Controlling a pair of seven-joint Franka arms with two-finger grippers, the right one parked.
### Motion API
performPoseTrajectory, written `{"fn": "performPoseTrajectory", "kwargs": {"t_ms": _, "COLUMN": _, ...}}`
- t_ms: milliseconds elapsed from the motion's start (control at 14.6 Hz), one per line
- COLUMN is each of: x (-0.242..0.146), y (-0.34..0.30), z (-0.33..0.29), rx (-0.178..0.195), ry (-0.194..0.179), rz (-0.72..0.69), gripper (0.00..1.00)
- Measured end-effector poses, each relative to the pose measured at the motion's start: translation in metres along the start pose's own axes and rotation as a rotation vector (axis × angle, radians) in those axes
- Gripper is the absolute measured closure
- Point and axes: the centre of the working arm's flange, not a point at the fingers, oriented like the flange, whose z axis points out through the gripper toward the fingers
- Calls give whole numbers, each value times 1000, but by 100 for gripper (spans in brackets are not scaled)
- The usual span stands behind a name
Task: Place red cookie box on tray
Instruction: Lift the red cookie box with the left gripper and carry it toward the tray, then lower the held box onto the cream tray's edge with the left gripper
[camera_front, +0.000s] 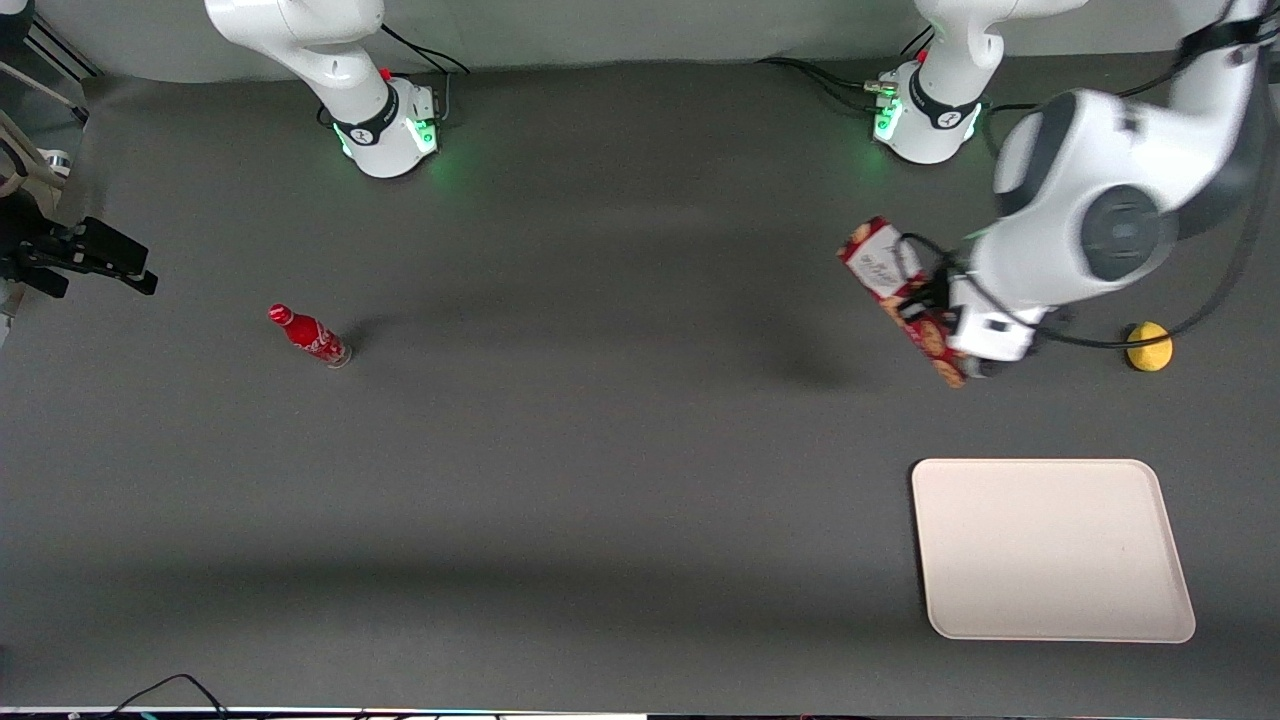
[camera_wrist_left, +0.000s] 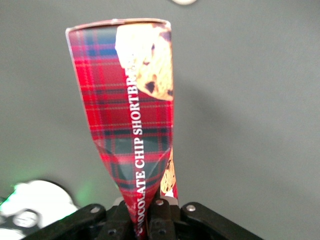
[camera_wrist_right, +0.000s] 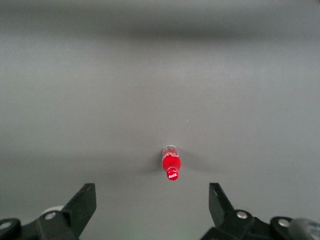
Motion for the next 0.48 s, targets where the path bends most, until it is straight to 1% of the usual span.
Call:
{"fn": "performPoseTrajectory", "kwargs": {"t_ms": 69, "x": 15, "y": -20, "z": -27, "rx": -4, "ry": 17, "rz": 36, "gripper": 94}}
{"fn": "performPoseTrajectory", "kwargs": {"t_ms": 137, "x": 29, "y": -40, "z": -50, "rx": -10, "ry": 41, "rz": 71, "gripper": 94}}
{"fn": "performPoseTrajectory", "kwargs": {"t_ms": 206, "x": 43, "y": -59, "z": -70, "rx": -9, "ry": 72, "rz": 106, "gripper": 94}}
{"fn": "performPoseTrajectory", "kwargs": {"t_ms": 343, "x": 69, "y": -95, "z": -102, "rx": 12, "ry": 123, "rz": 167, "gripper": 94}}
{"fn": "performPoseTrajectory", "kwargs": {"t_ms": 480, "x": 104, "y": -122, "z": -121, "rx": 33, "ry": 146, "rz": 237, "gripper": 94}}
